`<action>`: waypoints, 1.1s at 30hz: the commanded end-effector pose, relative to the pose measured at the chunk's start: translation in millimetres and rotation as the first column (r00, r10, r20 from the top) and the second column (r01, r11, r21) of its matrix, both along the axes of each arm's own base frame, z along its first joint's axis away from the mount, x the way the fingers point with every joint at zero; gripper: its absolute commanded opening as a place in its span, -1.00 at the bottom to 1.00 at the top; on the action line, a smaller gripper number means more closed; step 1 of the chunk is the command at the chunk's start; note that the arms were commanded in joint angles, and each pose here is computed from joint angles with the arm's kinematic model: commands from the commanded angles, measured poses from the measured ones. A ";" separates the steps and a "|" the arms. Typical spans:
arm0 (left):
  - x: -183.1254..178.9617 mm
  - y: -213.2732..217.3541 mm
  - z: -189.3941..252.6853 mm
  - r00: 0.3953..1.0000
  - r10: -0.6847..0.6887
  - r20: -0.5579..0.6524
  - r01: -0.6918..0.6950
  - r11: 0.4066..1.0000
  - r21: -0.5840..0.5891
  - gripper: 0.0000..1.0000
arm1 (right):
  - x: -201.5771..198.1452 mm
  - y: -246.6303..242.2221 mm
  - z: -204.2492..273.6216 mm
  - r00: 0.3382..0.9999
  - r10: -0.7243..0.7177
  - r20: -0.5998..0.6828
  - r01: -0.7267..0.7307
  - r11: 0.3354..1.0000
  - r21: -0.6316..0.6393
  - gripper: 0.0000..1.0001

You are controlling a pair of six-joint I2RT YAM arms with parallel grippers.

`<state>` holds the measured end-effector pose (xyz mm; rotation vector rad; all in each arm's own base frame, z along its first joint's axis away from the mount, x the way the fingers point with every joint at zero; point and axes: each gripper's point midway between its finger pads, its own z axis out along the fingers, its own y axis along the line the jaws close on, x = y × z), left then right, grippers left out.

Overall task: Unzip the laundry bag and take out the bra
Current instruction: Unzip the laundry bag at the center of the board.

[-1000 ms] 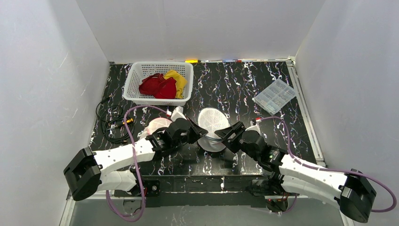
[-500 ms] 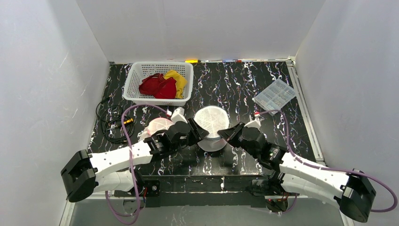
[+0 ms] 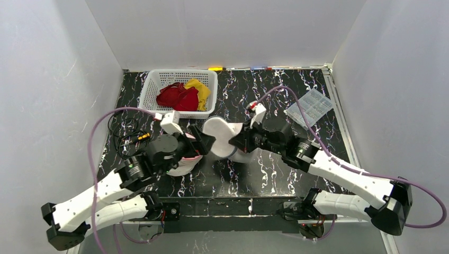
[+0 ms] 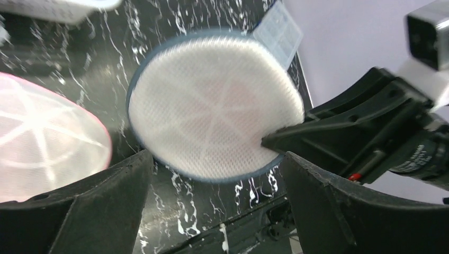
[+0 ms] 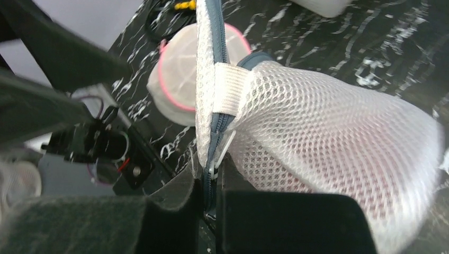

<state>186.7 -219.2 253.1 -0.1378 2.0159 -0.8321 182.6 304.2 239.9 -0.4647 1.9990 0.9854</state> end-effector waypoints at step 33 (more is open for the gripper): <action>1.1 -31.3 -114.1 0.953 -0.272 -0.137 0.296 0.933 0.206 0.67 | -44.4 -59.8 -103.5 0.996 0.065 -0.058 -0.071 0.992 -0.103 -0.97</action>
